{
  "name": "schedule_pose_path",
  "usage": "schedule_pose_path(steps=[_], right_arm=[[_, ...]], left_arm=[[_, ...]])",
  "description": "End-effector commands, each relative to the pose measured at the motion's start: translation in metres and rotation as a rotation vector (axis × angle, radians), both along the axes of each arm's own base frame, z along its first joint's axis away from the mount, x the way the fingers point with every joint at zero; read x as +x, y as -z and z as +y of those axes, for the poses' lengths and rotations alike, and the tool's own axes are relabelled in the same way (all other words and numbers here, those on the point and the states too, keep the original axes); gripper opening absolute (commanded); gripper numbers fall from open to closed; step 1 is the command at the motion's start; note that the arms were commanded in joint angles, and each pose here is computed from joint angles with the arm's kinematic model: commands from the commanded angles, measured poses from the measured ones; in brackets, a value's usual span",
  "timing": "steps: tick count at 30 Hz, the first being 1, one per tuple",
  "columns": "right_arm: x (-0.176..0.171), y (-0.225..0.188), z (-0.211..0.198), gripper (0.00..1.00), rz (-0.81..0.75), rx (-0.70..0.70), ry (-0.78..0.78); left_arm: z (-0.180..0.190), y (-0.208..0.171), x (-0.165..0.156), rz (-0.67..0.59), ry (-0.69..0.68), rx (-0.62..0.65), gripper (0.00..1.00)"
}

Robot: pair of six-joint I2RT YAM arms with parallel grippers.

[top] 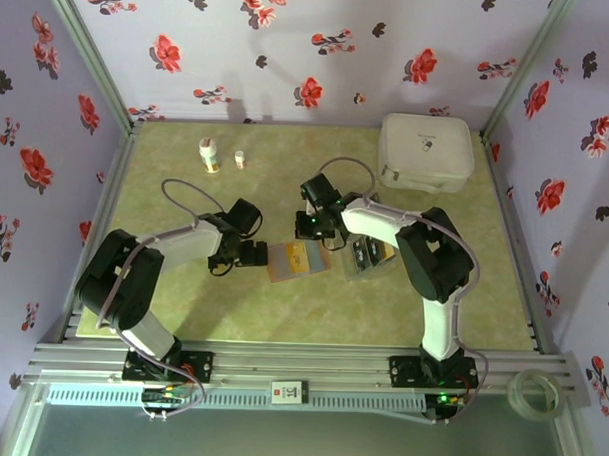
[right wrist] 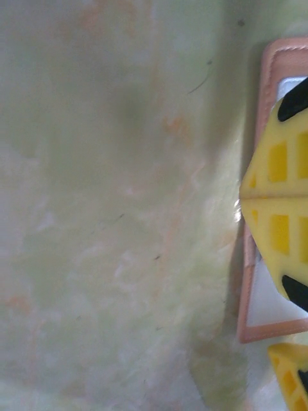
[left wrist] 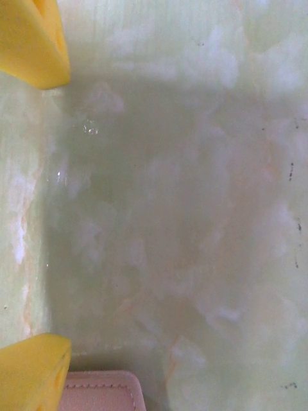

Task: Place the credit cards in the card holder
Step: Insert the credit card into the card slot.

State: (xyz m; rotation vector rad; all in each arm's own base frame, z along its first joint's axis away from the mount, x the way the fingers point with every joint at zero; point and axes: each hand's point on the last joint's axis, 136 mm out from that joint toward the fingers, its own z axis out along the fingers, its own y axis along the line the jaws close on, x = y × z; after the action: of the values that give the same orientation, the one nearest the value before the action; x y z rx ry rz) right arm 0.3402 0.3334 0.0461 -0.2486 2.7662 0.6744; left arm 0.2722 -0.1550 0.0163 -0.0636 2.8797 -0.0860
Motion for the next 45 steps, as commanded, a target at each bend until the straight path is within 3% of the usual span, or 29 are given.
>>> schedule_pose_path(steps=[1,24,32,38,42,45], right_arm=[[-0.001,0.003,0.005,0.04,0.018,-0.031,-0.051],[-0.028,0.029,0.021,0.01,0.076,-0.128,-0.199],[-0.023,0.017,0.021,0.00,0.037,-0.123,-0.198],[-0.004,-0.017,0.010,0.20,-0.058,-0.116,-0.126],[-0.005,-0.022,-0.008,0.19,-0.061,-0.125,-0.084],[-0.015,-0.014,-0.023,0.11,-0.047,-0.151,-0.068]], left_arm=[[-0.005,0.012,0.003,0.010,0.007,-0.007,1.00],[-0.006,0.015,0.004,0.014,0.012,-0.001,1.00],[-0.006,0.016,0.004,0.018,0.013,0.002,1.00],[-0.006,0.017,0.004,0.020,0.014,0.003,1.00],[-0.007,0.017,0.005,0.021,0.014,0.001,1.00],[-0.007,0.016,0.006,0.019,0.017,0.000,1.00]])
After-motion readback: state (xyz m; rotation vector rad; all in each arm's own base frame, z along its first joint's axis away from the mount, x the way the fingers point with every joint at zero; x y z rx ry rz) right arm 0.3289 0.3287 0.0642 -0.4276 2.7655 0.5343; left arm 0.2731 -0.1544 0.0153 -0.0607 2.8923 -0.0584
